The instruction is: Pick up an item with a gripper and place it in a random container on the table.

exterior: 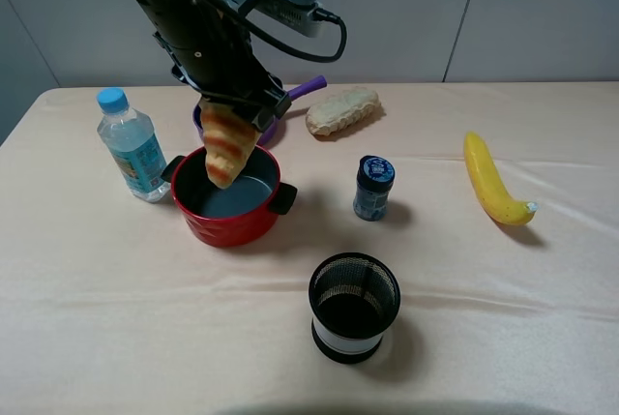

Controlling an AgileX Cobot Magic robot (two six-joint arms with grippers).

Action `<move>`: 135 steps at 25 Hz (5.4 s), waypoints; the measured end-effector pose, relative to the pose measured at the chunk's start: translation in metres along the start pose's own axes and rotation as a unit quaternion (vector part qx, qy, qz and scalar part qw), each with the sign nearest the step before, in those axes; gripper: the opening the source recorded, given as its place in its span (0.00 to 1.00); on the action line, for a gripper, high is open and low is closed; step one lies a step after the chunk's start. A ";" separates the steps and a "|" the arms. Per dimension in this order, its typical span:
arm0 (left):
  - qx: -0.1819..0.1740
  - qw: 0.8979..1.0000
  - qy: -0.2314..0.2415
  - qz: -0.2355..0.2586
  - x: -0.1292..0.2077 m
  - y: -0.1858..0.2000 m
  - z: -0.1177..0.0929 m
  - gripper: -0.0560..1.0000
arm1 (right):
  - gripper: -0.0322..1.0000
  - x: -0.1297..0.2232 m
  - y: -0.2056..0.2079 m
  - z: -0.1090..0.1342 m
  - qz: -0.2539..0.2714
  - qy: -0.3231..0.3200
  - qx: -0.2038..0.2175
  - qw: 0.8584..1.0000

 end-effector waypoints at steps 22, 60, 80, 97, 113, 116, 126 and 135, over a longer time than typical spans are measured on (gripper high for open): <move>0.000 0.999 -0.017 0.031 0.010 -0.054 -0.005 0.69 | 0.70 0.000 0.000 0.001 0.000 -0.001 -0.002 1.000; -0.020 0.997 -0.024 0.064 0.024 -0.048 0.004 0.97 | 0.70 0.000 0.000 0.001 0.000 -0.002 -0.003 1.000; 0.034 0.998 0.044 0.026 0.017 0.031 -0.008 0.97 | 0.70 0.000 0.000 0.001 0.000 -0.002 -0.004 1.000; 0.078 0.995 0.056 0.035 0.054 0.130 -0.023 0.97 | 0.70 0.000 0.000 0.002 0.000 -0.003 -0.005 1.000; 0.087 0.995 0.057 0.000 0.131 0.190 -0.025 0.97 | 0.70 0.000 0.000 0.002 0.000 -0.003 -0.005 1.000; 0.087 0.994 0.058 -0.012 0.152 0.196 -0.025 0.97 | 0.70 0.000 0.000 0.002 0.000 -0.003 -0.005 1.000; 0.099 0.991 0.063 -0.072 0.214 0.211 -0.032 0.97 | 0.70 0.000 0.000 0.002 0.000 -0.003 -0.005 1.000; 0.084 0.982 0.090 -0.147 0.259 0.214 -0.029 0.97 | 0.70 0.000 0.000 0.002 0.000 -0.003 -0.005 1.000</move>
Point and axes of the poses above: a point on each arm's last joint axis where the gripper is mounted, y pointing back along that axis away from the gripper, z along the wrist's bending axis when the last joint is at zero, x = y × z, the point moved 10 cm from there along -y, pointing out along that axis toward the gripper, and after that the axes turned 3 degrees about -y, right-handed, at the moved point
